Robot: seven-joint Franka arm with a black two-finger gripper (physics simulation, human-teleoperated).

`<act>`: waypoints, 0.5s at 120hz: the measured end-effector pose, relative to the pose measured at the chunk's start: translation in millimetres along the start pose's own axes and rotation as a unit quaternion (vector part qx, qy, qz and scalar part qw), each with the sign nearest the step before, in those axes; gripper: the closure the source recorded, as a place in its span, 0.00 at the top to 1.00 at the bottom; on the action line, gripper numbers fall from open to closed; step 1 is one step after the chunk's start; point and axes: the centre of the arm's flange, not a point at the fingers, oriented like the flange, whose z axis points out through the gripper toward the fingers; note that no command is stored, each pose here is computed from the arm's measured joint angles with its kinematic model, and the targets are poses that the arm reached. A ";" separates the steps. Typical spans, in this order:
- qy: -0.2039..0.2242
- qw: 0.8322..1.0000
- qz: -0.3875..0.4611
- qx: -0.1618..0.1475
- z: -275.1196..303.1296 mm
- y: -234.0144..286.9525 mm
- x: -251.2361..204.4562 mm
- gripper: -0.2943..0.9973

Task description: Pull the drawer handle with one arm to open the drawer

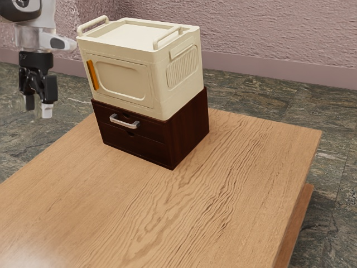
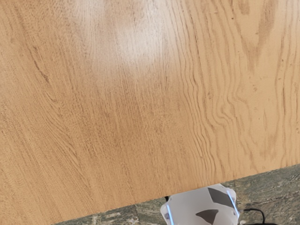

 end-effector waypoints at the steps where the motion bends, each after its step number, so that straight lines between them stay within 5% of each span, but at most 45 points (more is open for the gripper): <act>1: 0.006 1.000 0.005 0.003 -1.1 0.2 1.9 0.77; 24: 0.096 0.990 0.087 0.048 -16.9 -7.6 28.0 0.77; 60: 0.138 0.956 0.238 0.103 36.5 -26.9 69.2 0.77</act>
